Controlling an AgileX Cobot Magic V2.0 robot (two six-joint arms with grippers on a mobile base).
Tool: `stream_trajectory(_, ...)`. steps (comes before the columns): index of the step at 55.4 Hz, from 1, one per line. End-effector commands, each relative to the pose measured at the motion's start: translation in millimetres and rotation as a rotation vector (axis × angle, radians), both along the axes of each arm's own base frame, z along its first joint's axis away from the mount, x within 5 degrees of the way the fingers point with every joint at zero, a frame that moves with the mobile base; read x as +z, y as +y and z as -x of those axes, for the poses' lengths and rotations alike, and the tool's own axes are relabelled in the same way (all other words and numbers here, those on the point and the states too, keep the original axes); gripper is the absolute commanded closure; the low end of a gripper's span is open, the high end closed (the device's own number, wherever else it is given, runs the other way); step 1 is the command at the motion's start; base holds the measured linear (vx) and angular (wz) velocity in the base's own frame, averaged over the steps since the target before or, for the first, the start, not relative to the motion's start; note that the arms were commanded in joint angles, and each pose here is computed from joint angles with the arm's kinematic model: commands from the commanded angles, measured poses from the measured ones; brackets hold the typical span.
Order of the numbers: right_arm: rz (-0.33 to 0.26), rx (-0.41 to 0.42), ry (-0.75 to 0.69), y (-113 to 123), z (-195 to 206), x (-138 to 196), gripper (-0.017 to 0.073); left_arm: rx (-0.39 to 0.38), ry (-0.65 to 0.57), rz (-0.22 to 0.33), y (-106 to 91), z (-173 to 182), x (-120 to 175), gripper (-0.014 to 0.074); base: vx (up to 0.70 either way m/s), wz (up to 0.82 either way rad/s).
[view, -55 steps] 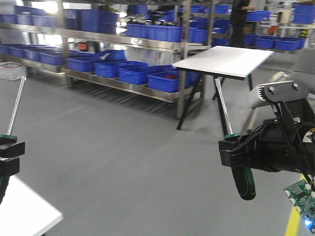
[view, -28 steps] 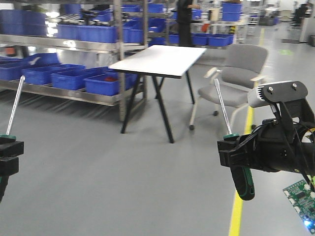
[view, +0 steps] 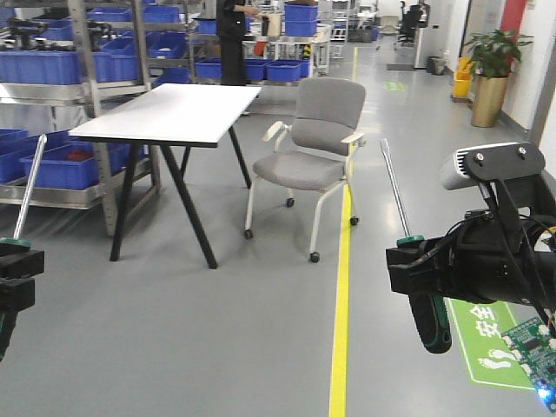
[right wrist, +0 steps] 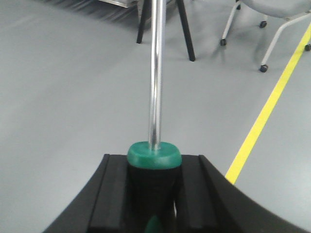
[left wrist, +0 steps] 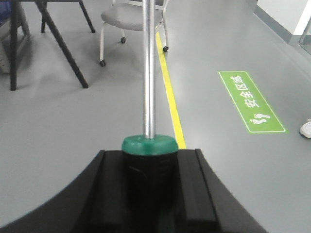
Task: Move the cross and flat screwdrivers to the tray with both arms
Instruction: 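Drive the base across the floor carrying both screwdrivers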
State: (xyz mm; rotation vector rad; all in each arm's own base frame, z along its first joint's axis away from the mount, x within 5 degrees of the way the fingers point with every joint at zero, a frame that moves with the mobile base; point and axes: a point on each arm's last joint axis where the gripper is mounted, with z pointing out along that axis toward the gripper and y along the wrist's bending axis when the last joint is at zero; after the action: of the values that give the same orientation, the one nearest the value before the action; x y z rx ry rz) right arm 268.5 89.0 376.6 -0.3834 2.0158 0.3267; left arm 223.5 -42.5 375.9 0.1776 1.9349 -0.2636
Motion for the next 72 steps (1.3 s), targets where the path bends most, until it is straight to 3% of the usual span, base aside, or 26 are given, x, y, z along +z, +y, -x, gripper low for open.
stream_trajectory(1, -0.043, -0.030, -0.135, -3.8, 4.0, 26.1, 0.0567, 0.030, -0.119, 0.040, 1.4, 1.6, 20.4, 0.0599, 0.33, -0.25)
stream_trajectory(30, -0.043, -0.030, -0.135, -3.8, 4.0, 26.1, 0.0567, 0.030, -0.119, 0.040, 1.4, 1.6, 20.4, 0.0599, 0.38, 0.07)
stream_trajectory(72, -0.043, -0.030, -0.135, -3.8, 4.0, 26.1, 0.0567, 0.030, -0.119, 0.040, 1.4, 1.6, 20.4, 0.0599, 0.47, 0.53)
